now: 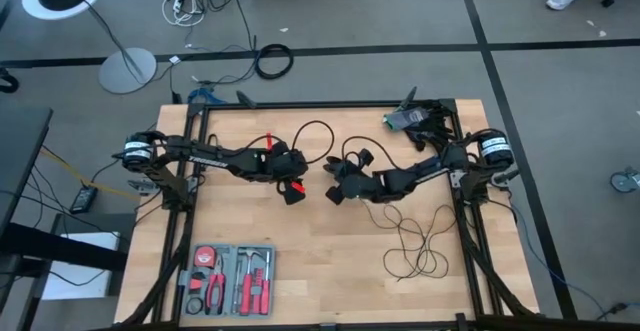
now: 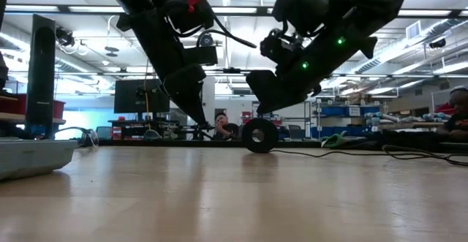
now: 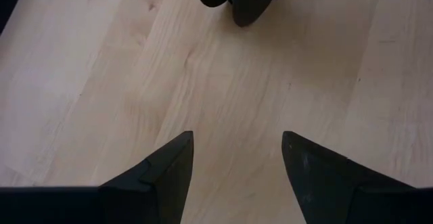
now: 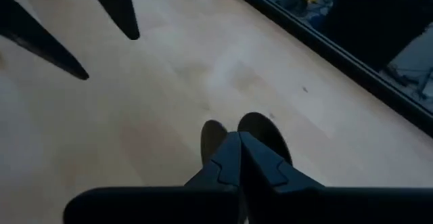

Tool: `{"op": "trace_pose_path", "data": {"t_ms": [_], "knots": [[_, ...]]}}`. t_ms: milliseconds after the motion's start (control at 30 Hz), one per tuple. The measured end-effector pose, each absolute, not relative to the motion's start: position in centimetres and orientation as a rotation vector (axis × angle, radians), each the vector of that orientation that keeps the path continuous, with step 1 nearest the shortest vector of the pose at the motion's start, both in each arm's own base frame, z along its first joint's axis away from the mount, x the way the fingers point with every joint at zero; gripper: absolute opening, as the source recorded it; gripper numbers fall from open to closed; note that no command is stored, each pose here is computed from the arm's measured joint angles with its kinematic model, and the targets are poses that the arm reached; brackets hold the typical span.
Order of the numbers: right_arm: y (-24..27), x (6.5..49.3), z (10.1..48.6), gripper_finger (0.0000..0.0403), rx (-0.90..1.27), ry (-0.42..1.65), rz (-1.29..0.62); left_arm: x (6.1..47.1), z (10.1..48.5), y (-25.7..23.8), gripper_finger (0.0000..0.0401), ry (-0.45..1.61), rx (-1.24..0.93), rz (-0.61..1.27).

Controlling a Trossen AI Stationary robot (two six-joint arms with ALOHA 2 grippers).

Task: Coil cords
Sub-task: Uncoil the black wire from the spool

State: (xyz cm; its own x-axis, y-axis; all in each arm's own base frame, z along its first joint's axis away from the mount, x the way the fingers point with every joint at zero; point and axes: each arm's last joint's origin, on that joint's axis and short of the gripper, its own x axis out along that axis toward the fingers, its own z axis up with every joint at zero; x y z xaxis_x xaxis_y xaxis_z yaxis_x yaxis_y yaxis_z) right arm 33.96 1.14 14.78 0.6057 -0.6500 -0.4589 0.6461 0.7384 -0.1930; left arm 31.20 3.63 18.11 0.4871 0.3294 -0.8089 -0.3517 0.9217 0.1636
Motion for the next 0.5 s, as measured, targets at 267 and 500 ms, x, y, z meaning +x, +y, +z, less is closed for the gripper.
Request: {"op": "trace_pose_path", "data": {"t_ms": [267,500], "knots": [[0.43,33.97,14.27,0.0,0.063,0.604,-0.648,31.21,18.12,3.62,0.0229,0.977,-0.026,0.413],[0.91,34.03,14.36,0.0,0.032,0.599,-0.632,31.23,18.13,3.62,0.0229,0.975,-0.026,0.413]]}}
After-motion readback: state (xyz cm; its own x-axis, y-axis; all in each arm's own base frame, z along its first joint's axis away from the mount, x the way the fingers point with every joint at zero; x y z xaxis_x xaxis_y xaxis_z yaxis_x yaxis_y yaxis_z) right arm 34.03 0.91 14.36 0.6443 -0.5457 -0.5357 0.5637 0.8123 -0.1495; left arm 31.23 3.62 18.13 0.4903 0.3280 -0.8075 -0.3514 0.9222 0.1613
